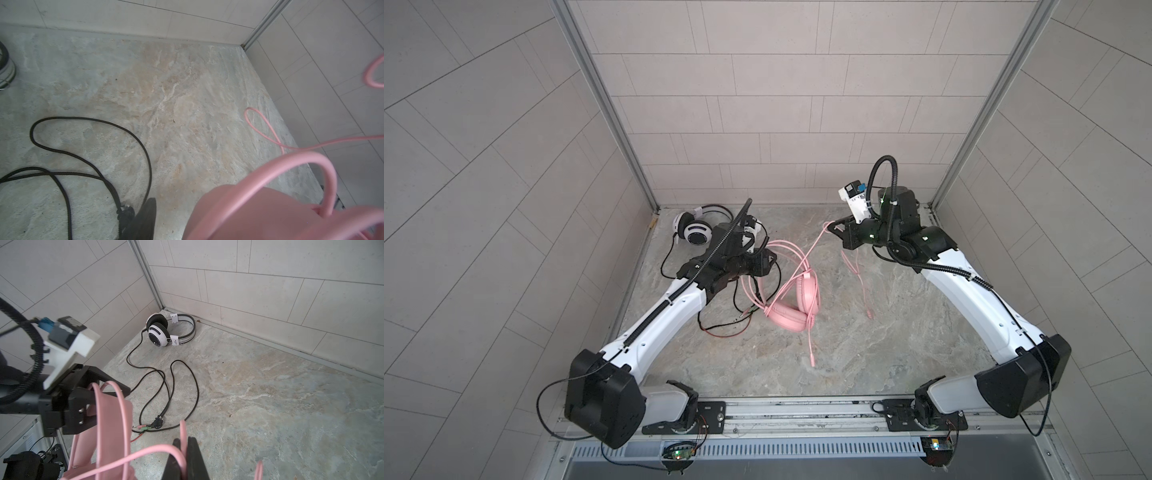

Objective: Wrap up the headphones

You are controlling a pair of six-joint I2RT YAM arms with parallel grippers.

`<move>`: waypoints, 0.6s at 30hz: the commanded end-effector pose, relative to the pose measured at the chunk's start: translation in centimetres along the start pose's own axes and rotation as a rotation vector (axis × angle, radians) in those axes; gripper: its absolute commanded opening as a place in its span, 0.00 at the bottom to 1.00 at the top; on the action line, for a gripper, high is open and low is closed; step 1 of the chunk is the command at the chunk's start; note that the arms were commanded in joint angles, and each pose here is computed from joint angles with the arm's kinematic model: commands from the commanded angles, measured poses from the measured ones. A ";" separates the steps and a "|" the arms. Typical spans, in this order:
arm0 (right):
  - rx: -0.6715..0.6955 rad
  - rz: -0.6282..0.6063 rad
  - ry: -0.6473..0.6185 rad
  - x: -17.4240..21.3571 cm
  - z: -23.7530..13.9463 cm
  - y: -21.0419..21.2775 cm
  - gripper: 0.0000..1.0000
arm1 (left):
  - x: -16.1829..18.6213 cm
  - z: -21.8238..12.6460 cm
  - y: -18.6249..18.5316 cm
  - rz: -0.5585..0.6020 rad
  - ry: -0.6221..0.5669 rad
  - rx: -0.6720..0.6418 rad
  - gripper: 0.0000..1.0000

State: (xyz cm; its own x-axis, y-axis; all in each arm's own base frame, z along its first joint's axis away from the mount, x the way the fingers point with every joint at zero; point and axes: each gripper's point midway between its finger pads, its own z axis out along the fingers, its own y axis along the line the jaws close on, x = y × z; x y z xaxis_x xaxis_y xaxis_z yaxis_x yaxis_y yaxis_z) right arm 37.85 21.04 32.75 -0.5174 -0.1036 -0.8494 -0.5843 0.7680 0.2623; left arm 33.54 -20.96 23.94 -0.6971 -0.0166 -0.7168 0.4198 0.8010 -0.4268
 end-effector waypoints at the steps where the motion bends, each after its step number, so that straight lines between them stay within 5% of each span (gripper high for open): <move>1: 0.038 0.019 -0.059 -0.5 1.1 -1.8 0.02 | -1.1 -3.5 -3.7 0.005 0.004 0.151 0.00; 11: -0.087 0.110 -0.001 4.3 3.9 -1.2 0.12 | -5.5 -6.3 -7.3 -0.150 -0.088 0.378 0.00; 18: -0.146 0.167 0.005 6.4 5.3 -1.0 0.19 | -7.3 -8.6 -7.9 -0.145 -0.115 0.376 0.00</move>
State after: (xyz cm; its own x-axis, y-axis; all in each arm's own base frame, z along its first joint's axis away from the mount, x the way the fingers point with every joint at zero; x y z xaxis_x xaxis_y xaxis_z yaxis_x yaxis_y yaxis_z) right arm 37.79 22.66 24.56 -0.6278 -0.0247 -0.7779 -0.5689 0.6967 0.4370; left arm 31.74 -21.76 32.76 -0.7328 -0.1655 -0.6600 0.4554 0.6014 -0.6564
